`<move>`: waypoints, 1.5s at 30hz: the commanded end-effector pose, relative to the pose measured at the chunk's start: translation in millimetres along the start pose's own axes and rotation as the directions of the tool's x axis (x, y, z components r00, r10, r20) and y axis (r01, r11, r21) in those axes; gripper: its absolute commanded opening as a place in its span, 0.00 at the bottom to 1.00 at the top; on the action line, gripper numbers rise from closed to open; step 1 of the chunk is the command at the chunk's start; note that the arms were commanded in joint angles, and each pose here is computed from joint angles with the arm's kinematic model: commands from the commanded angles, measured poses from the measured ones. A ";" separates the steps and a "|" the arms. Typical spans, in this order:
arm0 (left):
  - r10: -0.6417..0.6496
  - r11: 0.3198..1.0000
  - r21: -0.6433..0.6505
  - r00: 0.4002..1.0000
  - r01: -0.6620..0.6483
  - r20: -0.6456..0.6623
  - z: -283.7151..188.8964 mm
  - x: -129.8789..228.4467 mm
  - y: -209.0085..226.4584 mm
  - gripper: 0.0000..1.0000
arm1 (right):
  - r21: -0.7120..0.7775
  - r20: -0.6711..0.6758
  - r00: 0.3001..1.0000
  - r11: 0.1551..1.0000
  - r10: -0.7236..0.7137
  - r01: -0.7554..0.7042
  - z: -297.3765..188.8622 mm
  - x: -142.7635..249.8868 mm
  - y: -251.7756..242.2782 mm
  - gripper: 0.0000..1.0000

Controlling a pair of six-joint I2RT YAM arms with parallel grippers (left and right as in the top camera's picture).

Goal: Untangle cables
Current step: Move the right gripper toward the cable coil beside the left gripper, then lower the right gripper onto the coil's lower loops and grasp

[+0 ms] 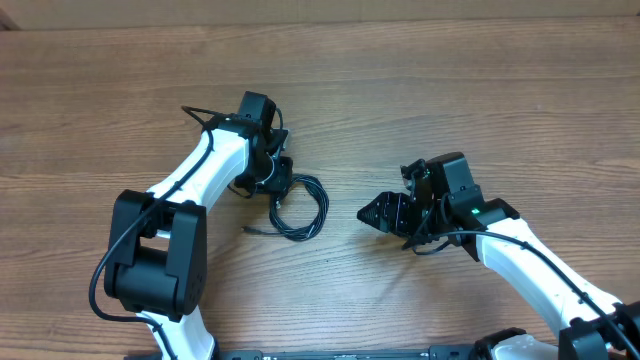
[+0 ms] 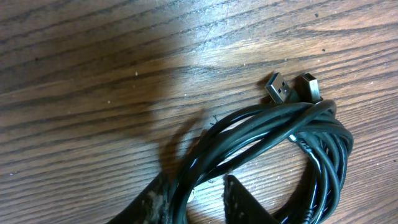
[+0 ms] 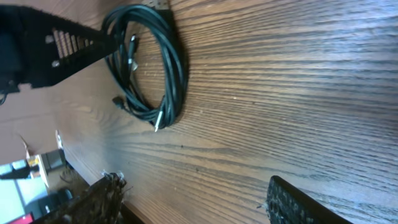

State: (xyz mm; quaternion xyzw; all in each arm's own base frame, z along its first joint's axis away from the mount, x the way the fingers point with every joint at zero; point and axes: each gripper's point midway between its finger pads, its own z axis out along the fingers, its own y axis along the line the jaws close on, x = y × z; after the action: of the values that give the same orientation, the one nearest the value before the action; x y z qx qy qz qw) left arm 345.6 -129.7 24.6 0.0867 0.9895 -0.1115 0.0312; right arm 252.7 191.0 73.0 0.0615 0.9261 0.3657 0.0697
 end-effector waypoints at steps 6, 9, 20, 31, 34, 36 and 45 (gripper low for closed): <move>0.003 1.000 -0.002 1.000 -0.003 -0.009 5.0 2.0 -1.3 0.28 | 0.053 0.080 0.994 0.995 0.080 -0.084 -2.2 -16.7 -3.4 0.77; 0.005 1.000 -0.001 1.000 -0.005 0.000 5.0 -0.1 -1.4 0.28 | 0.074 0.091 0.993 0.994 0.071 -0.078 -0.6 -16.8 -4.8 0.77; 0.079 0.997 0.016 0.992 -0.081 0.103 3.7 -25.3 -6.6 0.07 | 0.159 0.121 0.991 0.985 0.053 -0.072 12.1 -14.8 -12.4 0.76; 0.227 0.947 0.194 0.960 -0.257 0.166 -1.5 -30.7 -42.3 0.05 | 0.191 0.114 0.987 0.973 0.112 -0.133 44.9 -13.0 -21.0 0.56; 0.278 0.933 0.188 0.947 -0.306 0.164 -0.8 -27.4 -43.6 0.06 | 0.164 0.118 0.989 0.980 0.093 -0.111 51.9 -16.6 -14.9 0.48; 0.297 0.928 0.187 0.942 -0.324 0.155 -0.3 -24.4 -43.5 0.10 | 0.146 0.131 0.988 0.985 0.076 -0.095 52.8 -20.3 -9.5 0.45; 0.277 0.948 0.144 0.959 -0.284 0.067 3.2 -7.2 -31.0 0.45 | 0.152 0.192 0.980 0.985 0.050 -0.080 51.4 -32.9 -8.1 0.35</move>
State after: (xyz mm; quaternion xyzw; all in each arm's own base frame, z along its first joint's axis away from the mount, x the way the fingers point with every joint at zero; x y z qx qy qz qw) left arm 354.3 -161.9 35.5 0.2129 0.9543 -0.1954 0.0763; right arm 283.6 212.6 26.7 0.1312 0.9412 0.2880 0.1181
